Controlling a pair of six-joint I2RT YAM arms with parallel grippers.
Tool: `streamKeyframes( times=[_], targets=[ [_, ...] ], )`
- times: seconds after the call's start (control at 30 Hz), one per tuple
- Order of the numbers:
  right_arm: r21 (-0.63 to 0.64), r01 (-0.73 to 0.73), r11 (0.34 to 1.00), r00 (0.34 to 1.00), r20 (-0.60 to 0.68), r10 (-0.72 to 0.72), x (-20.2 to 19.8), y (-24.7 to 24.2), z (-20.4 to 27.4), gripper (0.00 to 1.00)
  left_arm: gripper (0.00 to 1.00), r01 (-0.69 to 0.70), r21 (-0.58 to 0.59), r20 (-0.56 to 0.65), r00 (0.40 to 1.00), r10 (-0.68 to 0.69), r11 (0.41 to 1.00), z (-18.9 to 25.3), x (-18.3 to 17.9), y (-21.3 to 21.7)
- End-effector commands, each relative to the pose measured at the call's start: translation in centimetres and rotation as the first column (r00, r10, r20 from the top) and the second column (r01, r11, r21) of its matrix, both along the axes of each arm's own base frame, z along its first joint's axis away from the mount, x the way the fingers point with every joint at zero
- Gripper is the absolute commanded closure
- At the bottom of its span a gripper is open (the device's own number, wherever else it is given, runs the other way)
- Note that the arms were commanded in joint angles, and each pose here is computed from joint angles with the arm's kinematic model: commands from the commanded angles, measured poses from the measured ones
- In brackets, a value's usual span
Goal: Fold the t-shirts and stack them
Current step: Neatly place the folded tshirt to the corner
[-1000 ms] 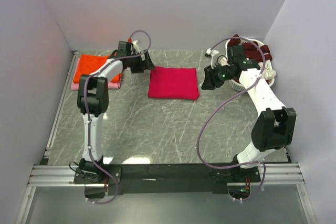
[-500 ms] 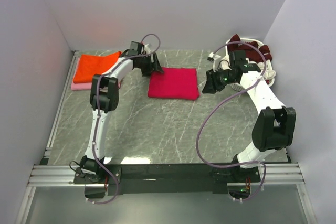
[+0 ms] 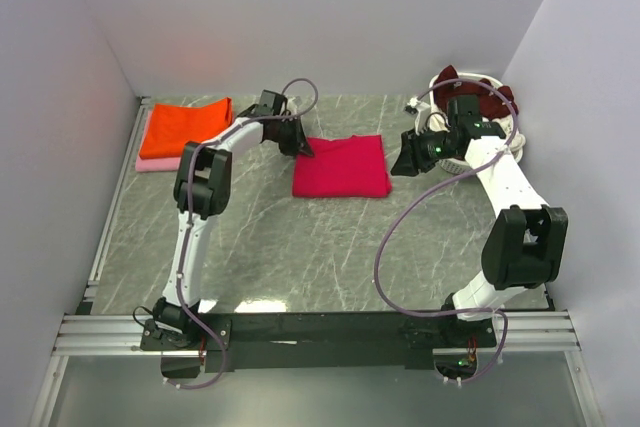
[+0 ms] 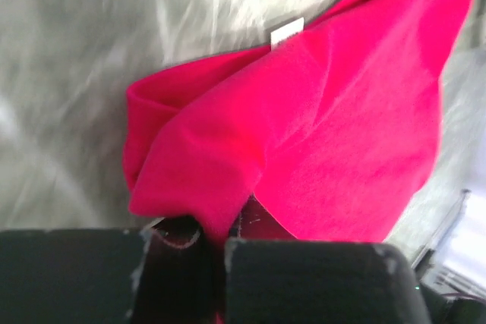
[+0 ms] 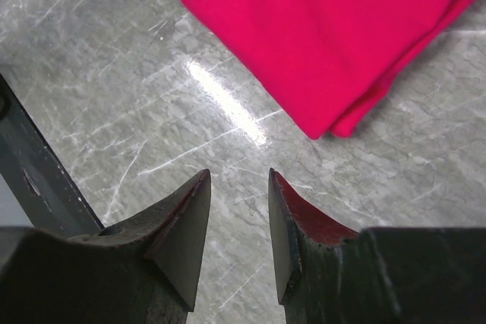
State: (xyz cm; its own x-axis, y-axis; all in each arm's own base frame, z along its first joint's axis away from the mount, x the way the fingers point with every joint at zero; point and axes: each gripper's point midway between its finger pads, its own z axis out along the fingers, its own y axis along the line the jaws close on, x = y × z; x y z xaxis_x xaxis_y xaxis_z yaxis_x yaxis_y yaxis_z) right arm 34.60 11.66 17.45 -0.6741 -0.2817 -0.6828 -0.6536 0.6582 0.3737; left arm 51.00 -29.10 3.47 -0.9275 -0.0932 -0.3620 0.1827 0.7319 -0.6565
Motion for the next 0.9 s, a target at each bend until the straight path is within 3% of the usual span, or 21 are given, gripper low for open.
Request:
streamKeyframes(
  times=[0.0, 0.13, 0.2, 0.3, 0.33, 0.47, 0.67, 0.87],
  targets=[
    [0.019, -0.014, 1.000, 0.999, 0.048, 0.013, -0.5, -0.1, 1.5, 0.56, 1.00, 0.010, 0.095, 0.144, 0.989, -0.024, 0.995, 4.4, -0.2, 2.2],
    [0.021, 0.010, 1.000, 0.999, 0.049, -0.012, -0.2, -1.1, 1.4, 0.56, 1.00, -0.106, 0.274, 0.396, 0.918, -0.012, 0.956, 12.1, 0.2, 6.7],
    [0.023, 0.011, 1.000, 0.999, 0.045, -0.012, -0.2, -1.2, 1.3, 0.56, 1.00, -0.198, 0.388, 0.497, 0.867, -0.023, 0.900, 14.6, 0.1, 9.8],
    [0.026, 0.007, 1.000, 0.999, 0.041, -0.008, -0.3, -1.1, 1.2, 0.56, 1.00, -0.260, 0.488, 0.554, 0.830, -0.066, 0.833, 16.4, -0.7, 12.8],
    [0.024, 0.007, 1.000, 0.999, 0.040, -0.008, -0.2, -1.1, 1.2, 0.56, 1.00, -0.289, 0.554, 0.560, 0.824, -0.092, 0.780, 16.5, -0.7, 14.6],
    [0.025, 0.005, 1.000, 0.999, 0.040, -0.006, -0.3, -1.1, 1.1, 0.56, 1.00, -0.260, 0.663, 0.519, 0.835, -0.181, 0.702, 16.9, -1.9, 18.0],
    [0.021, -0.001, 1.000, 0.999, 0.037, 0.000, -0.4, -1.1, 0.8, 0.56, 1.00, -0.297, 0.649, 0.555, 0.814, -0.170, 0.700, 19.6, -1.2, 20.9],
    [0.022, -0.009, 1.000, 1.000, 0.028, 0.009, -0.5, -1.1, 0.4, 0.57, 1.00, -0.376, 0.648, 0.604, 0.783, -0.148, 0.662, 22.6, 0.0, 22.3]
  ],
)
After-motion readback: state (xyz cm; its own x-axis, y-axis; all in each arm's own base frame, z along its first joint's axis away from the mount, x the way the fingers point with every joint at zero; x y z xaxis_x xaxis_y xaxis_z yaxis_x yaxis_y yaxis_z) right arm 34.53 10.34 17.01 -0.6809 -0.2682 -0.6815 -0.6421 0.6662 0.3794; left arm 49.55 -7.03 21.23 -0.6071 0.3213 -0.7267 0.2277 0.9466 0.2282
